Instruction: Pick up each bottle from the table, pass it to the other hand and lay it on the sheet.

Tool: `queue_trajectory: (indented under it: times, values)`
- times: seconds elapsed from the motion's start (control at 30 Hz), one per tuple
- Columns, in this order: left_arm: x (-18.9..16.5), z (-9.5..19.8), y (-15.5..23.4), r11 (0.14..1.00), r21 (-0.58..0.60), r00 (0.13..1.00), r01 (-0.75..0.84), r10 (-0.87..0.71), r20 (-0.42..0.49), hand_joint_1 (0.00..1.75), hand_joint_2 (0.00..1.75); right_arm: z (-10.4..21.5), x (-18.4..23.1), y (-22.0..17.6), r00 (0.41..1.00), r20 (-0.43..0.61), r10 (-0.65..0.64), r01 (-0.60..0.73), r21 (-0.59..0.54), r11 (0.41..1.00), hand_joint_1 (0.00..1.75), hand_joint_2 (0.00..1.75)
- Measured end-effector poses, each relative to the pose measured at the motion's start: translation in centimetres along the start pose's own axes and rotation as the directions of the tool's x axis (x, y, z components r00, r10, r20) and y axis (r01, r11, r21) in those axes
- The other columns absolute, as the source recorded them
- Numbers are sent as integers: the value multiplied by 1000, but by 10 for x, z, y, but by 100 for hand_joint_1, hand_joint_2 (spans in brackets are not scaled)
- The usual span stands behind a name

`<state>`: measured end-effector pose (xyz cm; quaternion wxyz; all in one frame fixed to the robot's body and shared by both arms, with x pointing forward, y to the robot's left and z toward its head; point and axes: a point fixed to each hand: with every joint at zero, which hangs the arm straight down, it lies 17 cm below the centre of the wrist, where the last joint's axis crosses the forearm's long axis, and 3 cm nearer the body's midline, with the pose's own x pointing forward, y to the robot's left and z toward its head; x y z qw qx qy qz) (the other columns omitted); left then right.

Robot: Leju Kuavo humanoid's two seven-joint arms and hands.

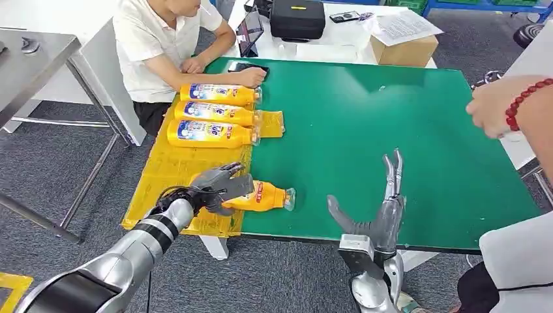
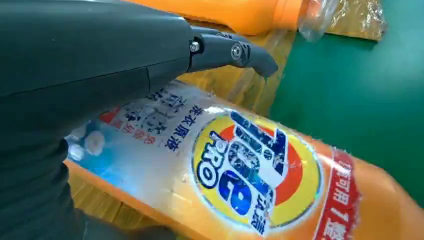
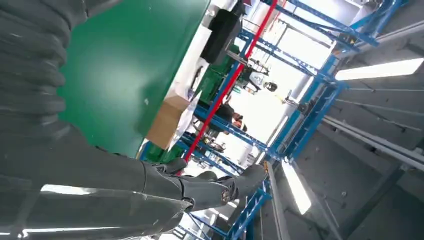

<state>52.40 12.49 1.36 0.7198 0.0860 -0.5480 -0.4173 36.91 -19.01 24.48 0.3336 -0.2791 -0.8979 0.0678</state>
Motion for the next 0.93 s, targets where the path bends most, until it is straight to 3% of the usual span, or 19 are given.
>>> queue_trajectory:
  times: [0.3, 0.57, 0.67, 0.77, 0.93]
  values:
    - [-1, 0, -2, 1000, -21, 1000, -12, 12, -6, 0, 175, 4, -7, 4, 999, -26, -24, 24, 8, 1000, 0, 175]
    - [12, 3, -14, 994, -88, 996, -64, 69, 58, 0, 175, 7, -14, 9, 998, -48, -44, 45, 19, 999, 0, 175]
    - [24, 6, -19, 988, -121, 988, -99, 113, 109, 0, 175, 8, -16, 10, 998, -50, -41, 42, 26, 999, 0, 175]
    - [48, 15, -33, 963, -186, 948, -196, 235, 216, 0, 175, 9, -17, 11, 998, -51, -40, 42, 32, 999, 0, 175]
    - [95, 38, -42, 852, -254, 773, -458, 522, 359, 0, 175, 11, -20, 9, 997, -64, -53, 55, 28, 998, 0, 175]
